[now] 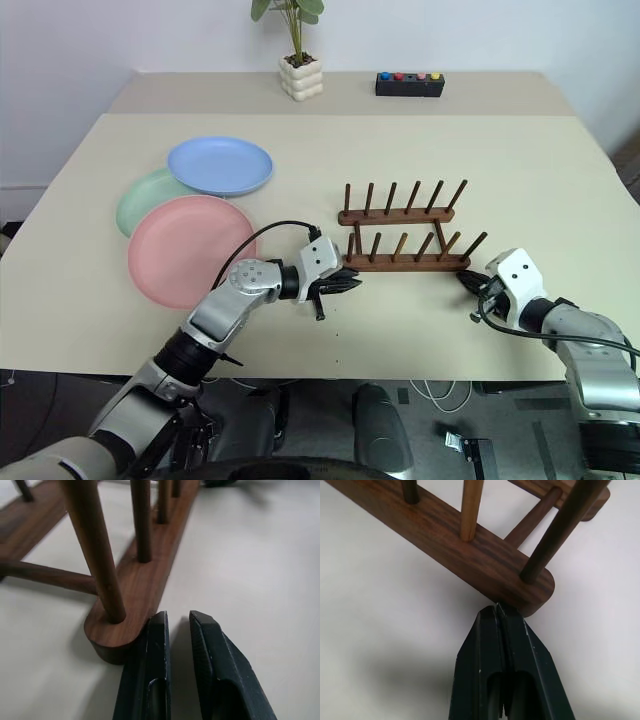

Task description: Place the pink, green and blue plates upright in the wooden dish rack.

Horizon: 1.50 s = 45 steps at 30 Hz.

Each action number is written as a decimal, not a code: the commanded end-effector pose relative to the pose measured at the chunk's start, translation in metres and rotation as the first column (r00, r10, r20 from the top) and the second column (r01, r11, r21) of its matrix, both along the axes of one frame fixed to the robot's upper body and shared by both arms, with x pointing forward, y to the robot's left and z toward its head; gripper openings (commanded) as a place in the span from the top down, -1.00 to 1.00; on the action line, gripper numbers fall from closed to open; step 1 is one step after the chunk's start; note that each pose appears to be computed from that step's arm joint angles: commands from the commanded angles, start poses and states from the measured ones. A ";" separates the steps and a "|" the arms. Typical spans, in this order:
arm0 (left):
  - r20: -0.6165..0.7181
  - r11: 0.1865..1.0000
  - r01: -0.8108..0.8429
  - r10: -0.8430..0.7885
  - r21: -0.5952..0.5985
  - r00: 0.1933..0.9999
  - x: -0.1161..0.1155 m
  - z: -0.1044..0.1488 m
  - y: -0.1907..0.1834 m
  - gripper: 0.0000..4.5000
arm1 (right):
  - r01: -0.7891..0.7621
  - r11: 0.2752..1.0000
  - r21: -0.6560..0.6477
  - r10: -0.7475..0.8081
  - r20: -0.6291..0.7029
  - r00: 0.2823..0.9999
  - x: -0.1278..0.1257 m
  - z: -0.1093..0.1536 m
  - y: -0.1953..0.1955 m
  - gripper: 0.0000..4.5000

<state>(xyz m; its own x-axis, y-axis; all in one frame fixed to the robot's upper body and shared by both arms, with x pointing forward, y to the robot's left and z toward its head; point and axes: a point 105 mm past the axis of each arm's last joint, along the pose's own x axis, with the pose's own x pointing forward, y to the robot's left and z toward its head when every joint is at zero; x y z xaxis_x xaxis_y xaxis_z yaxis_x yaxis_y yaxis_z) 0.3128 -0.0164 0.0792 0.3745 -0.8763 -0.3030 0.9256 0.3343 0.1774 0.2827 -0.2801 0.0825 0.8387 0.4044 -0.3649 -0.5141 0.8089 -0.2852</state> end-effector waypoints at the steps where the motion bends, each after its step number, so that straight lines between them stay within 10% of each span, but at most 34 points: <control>1: 0.068 0.995 -0.092 0.093 -0.026 0.993 0.017 0.011 0.005 0.70 | 0.001 1.000 -0.009 -0.001 0.037 0.999 0.009 0.001 0.003 1.00; 23: 0.067 0.985 -0.085 0.096 -0.148 0.993 0.011 0.038 0.022 0.70 | -0.119 0.992 0.036 0.115 0.108 0.987 0.006 0.020 0.019 1.00; 32: 0.018 0.924 -0.198 0.216 -0.328 0.976 -0.017 0.094 0.120 -0.98 | -0.237 0.968 0.077 0.230 0.090 0.969 -0.007 0.027 0.042 1.00; 45: 0.122 0.535 -0.808 0.844 -0.247 0.522 -0.016 0.111 0.298 -0.98 | -0.353 0.930 0.107 0.347 0.066 0.935 0.003 0.032 0.058 1.00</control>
